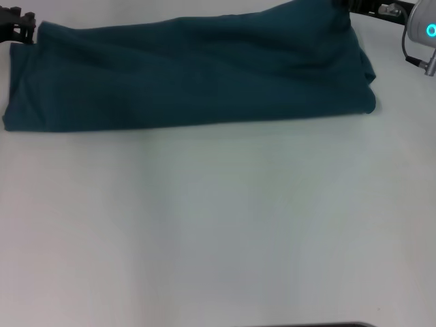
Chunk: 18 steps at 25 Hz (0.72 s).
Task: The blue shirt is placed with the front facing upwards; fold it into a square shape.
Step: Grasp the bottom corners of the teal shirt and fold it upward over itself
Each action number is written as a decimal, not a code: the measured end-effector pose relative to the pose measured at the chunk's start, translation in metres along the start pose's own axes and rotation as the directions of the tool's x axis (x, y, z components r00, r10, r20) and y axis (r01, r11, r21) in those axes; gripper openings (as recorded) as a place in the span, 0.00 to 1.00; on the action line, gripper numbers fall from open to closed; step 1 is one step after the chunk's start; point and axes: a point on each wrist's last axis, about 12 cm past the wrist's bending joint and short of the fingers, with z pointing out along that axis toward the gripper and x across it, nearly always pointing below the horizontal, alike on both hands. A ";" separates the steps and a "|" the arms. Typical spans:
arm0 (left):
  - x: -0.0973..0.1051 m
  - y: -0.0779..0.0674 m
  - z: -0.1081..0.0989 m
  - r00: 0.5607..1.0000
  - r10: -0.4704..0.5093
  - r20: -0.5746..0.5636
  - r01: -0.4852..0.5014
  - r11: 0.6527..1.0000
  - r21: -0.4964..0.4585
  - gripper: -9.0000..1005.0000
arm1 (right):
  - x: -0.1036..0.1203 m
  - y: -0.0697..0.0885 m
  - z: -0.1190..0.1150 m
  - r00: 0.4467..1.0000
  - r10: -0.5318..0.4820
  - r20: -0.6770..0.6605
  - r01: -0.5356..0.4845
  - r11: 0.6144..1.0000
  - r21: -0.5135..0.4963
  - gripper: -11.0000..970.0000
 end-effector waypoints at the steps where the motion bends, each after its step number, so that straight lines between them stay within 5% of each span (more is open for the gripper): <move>1: 0.000 -0.001 0.000 1.000 -0.002 0.001 0.002 1.000 -0.004 0.14 | 0.000 0.001 0.000 1.000 -0.007 -0.002 0.007 1.000 -0.001 0.11; 3: 0.001 -0.002 0.000 1.000 -0.009 0.003 0.009 1.000 -0.008 0.18 | -0.001 0.002 0.001 1.000 -0.013 -0.002 0.013 1.000 -0.003 0.11; 8: 0.000 0.000 -0.001 1.000 -0.026 0.012 0.026 1.000 -0.017 0.32 | -0.004 -0.002 0.000 1.000 0.014 0.027 -0.014 1.000 0.015 0.35; 18: 0.003 0.001 -0.002 0.999 -0.034 0.012 0.035 0.999 -0.025 0.65 | -0.013 -0.011 -0.006 0.998 0.014 0.066 -0.017 0.998 0.053 0.65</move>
